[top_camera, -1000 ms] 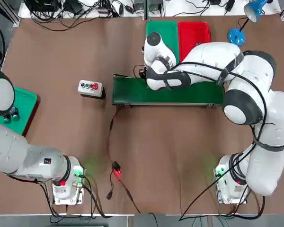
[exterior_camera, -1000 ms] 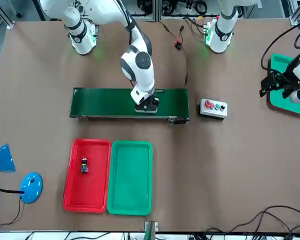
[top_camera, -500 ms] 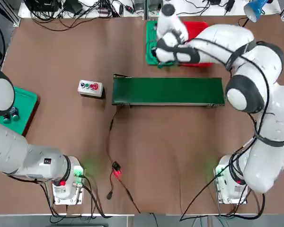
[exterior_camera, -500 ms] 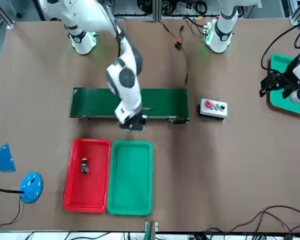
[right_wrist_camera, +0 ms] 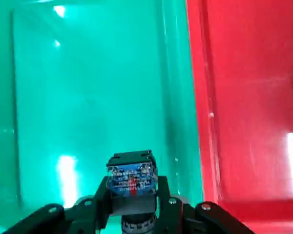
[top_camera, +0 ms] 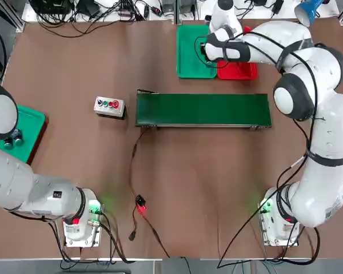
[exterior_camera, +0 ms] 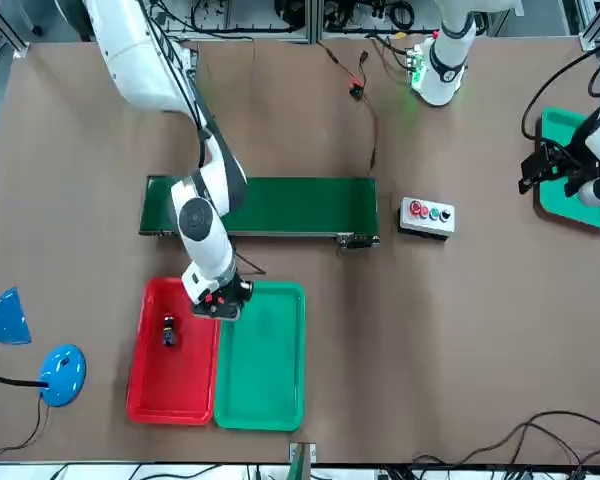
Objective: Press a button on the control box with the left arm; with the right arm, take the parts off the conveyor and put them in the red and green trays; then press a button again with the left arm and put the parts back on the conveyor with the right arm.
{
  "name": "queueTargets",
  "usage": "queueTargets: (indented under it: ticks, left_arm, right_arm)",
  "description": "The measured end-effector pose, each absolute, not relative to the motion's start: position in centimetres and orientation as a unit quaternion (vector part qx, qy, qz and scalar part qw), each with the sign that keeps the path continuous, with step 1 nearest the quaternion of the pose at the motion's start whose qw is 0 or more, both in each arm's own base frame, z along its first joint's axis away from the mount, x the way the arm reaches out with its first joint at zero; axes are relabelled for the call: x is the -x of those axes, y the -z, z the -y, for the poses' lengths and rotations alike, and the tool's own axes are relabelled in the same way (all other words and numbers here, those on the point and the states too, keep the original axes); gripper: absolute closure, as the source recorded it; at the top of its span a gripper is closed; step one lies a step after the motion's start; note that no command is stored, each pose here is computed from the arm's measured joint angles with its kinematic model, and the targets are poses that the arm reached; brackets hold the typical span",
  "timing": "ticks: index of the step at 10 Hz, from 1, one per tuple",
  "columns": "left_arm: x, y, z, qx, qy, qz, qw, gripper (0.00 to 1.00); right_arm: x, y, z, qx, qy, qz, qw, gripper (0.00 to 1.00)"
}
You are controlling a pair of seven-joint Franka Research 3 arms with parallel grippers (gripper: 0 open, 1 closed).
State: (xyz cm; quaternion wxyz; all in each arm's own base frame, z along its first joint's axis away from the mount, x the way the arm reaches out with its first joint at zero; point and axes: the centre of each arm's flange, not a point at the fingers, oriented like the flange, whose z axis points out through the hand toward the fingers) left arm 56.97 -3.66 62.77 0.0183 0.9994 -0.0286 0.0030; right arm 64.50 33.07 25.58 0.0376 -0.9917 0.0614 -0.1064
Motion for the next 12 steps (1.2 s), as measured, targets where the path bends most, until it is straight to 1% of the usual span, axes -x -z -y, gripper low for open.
queueTargets:
  ticks: [2, 5, 8, 12]
  left_arm:
    - [-57.0, -62.8, 3.6, -0.999, -0.003, 0.028, 0.018, 0.0]
    - [-57.0, -62.8, 3.6, -0.999, -0.003, 0.028, 0.018, 0.0]
    - [-57.0, -62.8, 3.7, -0.999, -0.003, 0.029, 0.018, 0.0]
    - [-57.0, -62.8, 3.7, -0.999, -0.003, 0.029, 0.018, 0.0]
  right_arm:
    - [-65.7, -23.5, -34.5, 0.987, 0.127, -0.081, 0.057, 0.59]
    - [-67.0, -20.6, -34.8, 0.987, 0.129, -0.077, 0.054, 0.59]
    - [-67.5, -20.7, -34.1, 0.988, 0.133, -0.064, 0.052, 0.59]
    - [-67.5, -19.9, -33.9, 0.989, 0.128, -0.056, 0.048, 0.59]
